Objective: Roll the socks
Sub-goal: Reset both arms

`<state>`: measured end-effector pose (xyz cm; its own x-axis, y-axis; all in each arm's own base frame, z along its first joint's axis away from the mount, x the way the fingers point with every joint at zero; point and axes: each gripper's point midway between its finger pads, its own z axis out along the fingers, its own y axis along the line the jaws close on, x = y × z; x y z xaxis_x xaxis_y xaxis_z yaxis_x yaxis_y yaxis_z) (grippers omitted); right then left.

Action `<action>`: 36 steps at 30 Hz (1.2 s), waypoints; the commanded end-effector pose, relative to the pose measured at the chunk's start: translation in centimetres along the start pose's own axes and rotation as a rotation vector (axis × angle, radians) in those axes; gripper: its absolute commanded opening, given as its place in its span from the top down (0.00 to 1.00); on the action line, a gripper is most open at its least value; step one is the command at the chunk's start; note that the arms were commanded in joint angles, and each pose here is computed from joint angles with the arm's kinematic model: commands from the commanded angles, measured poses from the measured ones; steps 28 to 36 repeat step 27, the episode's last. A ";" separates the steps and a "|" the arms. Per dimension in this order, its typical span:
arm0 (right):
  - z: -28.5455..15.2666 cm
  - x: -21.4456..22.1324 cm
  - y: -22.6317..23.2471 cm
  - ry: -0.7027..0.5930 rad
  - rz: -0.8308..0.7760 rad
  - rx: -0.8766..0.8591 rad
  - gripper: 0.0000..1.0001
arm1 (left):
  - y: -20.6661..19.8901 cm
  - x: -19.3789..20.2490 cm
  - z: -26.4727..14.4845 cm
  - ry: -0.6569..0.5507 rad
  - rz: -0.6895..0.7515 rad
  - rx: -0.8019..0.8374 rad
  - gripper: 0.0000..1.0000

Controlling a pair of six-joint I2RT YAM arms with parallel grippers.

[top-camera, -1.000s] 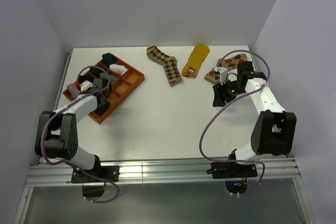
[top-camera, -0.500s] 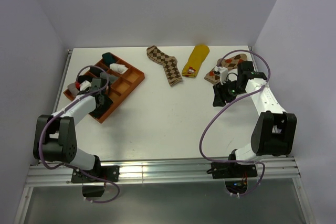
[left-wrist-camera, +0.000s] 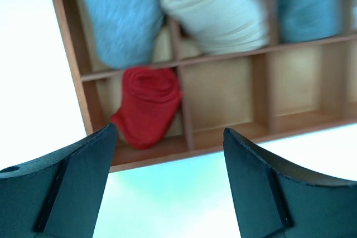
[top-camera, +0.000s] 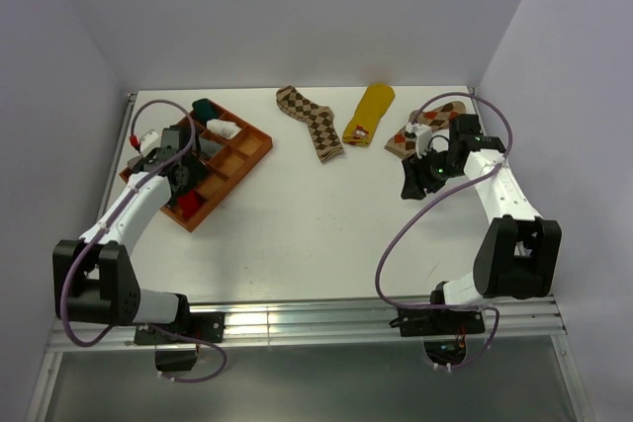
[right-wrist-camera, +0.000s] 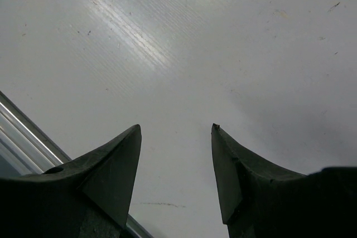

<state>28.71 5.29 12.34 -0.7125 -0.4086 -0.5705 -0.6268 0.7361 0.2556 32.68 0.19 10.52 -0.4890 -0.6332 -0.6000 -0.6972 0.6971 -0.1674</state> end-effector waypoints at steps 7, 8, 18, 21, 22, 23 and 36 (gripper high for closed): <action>-2.6 -2.9 0.5 -0.132 -0.045 0.070 0.38 | -10.4 -2.8 -10.4 -0.171 0.191 0.433 0.18; -3.1 -3.3 0.6 -0.150 -0.051 0.087 0.38 | -11.7 -2.0 -11.1 -0.161 0.221 0.475 0.18; -6.1 -5.1 1.0 -0.237 -0.060 0.193 0.36 | -22.9 11.3 -19.4 -0.020 0.577 0.878 0.17; -6.6 -5.5 1.0 -0.252 -0.053 0.207 0.36 | -23.9 12.9 -21.0 0.005 0.594 0.969 0.17; -6.7 -5.8 0.9 -0.260 -0.053 0.212 0.36 | -24.1 13.3 -21.2 0.007 0.597 0.983 0.17; -6.7 -5.8 0.9 -0.262 -0.045 0.215 0.35 | -24.2 13.8 -21.3 0.013 0.610 0.988 0.17; -6.9 -6.1 0.8 -0.265 -0.038 0.219 0.35 | -24.0 14.4 -20.6 0.020 0.619 0.975 0.17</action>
